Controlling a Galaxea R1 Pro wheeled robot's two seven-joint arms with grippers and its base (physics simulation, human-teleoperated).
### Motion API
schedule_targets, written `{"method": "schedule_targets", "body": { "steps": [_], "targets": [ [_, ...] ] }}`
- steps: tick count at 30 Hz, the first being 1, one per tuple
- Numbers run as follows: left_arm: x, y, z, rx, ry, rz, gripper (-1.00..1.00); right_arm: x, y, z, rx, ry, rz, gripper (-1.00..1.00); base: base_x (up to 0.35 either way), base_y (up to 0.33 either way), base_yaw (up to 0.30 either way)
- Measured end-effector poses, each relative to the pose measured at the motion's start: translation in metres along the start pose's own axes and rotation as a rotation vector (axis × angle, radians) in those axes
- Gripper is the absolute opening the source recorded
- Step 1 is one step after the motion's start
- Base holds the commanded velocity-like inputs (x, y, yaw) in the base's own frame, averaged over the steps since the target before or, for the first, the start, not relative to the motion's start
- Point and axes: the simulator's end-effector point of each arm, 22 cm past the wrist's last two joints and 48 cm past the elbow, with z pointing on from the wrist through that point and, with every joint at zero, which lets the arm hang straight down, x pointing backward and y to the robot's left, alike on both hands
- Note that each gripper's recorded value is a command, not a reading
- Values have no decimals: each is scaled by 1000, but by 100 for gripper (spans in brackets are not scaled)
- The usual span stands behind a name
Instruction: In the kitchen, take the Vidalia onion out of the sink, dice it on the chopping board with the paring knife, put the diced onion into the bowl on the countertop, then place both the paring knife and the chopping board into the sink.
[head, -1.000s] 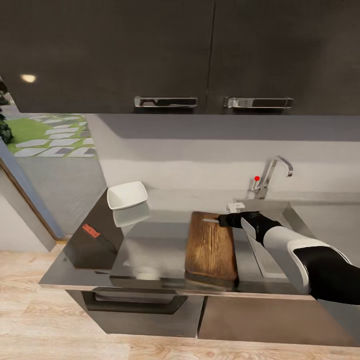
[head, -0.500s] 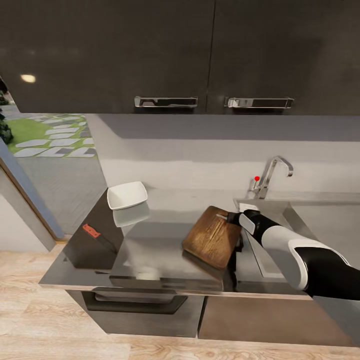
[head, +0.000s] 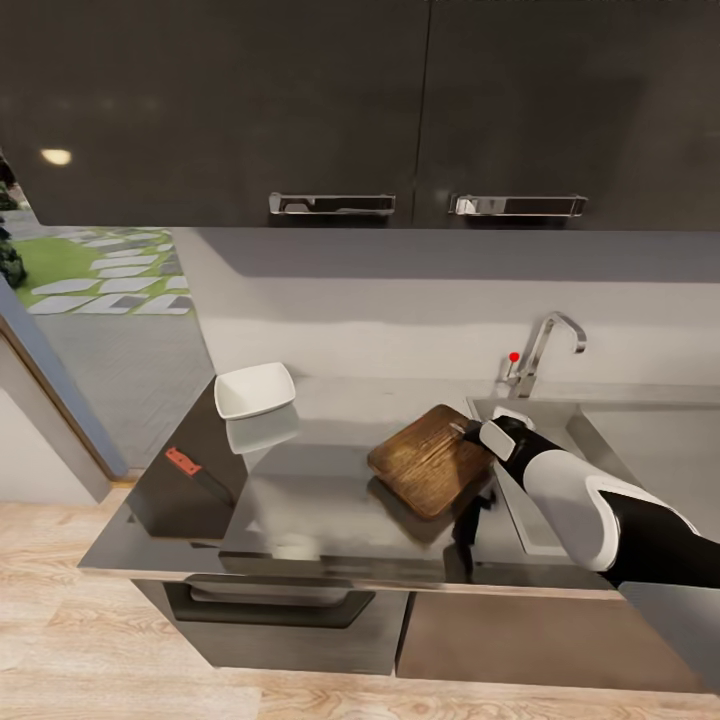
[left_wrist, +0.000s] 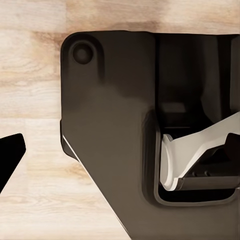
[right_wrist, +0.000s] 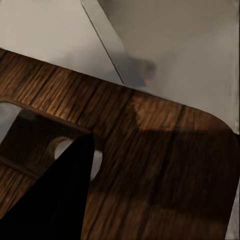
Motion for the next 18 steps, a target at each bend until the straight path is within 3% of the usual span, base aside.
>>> {"method": "schedule_targets", "body": {
  "steps": [6,12,18],
  "targets": [
    [0,0,0,1,1,0,100,-10,-11,-1,59,-51,46,-100,-71,61,0],
    [6,0,-1,1,12,0,100,-14,-15,-5,115,-98,152,-100,-85,144,0],
    [16,0,-3,0,35,1,100,-15,-25,-10,190,-128,183,-100,-84,222,0]
  ]
}}
